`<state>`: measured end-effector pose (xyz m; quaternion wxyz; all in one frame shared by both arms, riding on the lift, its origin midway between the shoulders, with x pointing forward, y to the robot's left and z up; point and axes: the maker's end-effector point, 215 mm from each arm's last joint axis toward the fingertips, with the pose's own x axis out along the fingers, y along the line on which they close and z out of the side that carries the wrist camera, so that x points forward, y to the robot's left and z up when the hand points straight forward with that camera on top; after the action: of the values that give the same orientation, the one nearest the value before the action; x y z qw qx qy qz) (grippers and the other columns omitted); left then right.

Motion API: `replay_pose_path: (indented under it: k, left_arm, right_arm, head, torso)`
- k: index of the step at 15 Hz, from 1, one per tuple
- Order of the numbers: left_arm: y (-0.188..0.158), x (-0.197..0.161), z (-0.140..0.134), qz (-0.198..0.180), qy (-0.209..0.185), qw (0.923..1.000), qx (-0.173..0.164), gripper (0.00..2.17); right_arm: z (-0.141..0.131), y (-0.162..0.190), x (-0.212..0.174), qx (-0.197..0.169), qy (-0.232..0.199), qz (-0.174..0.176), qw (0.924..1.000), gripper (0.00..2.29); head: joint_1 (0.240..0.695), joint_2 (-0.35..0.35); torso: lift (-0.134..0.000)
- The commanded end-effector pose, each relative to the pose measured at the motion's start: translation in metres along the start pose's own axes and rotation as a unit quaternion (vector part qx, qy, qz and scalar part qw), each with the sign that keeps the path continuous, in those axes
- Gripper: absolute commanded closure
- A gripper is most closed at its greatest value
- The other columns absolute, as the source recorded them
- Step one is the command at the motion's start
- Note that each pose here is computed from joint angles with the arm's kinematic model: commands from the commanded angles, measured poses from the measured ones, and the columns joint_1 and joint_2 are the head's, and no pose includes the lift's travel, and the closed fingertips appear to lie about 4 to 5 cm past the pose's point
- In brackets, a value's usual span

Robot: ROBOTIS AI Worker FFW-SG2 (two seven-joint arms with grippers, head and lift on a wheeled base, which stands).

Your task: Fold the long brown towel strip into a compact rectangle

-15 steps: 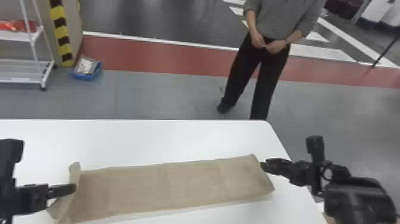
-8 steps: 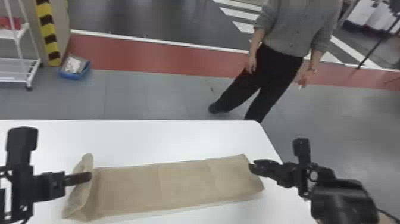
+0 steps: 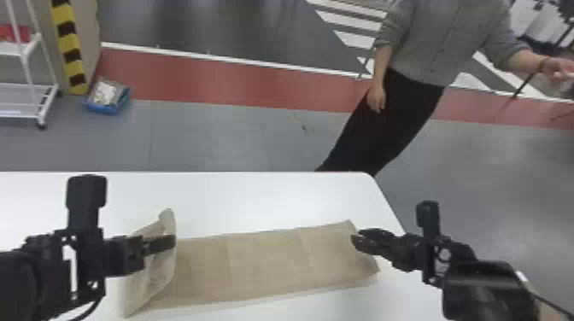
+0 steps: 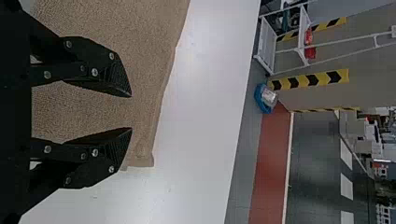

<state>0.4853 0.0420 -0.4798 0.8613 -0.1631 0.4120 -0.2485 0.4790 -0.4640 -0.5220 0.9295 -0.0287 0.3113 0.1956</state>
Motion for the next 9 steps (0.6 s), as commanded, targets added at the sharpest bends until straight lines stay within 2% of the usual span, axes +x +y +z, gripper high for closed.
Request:
replay_pose_path:
  k: [1,7,9]
  left_arm:
    - [-0.018,0.007,0.003,-0.012,-0.006,0.9999,-0.004,1.36]
    - [-0.049,0.021,-0.015,-0.017,0.003,0.9998,0.009,1.36]
    - [-0.056,0.027,-0.014,-0.015,-0.007,0.9997,0.016,1.36]
  right_arm:
    - [0.000,-0.001,0.001,-0.001,-0.003,0.002,1.0000,0.74]
    - [0.005,0.003,0.003,0.010,-0.022,0.009,0.9997,0.74]
    - [0.010,0.006,0.004,0.017,-0.035,0.012,0.9992,0.12]
  head:
    - [0.695,-0.350]
    - [0.695,-0.350]
    - [0.695,-0.350]
  torso:
    - [0.000]
    - [0.000]
    - [0.000]
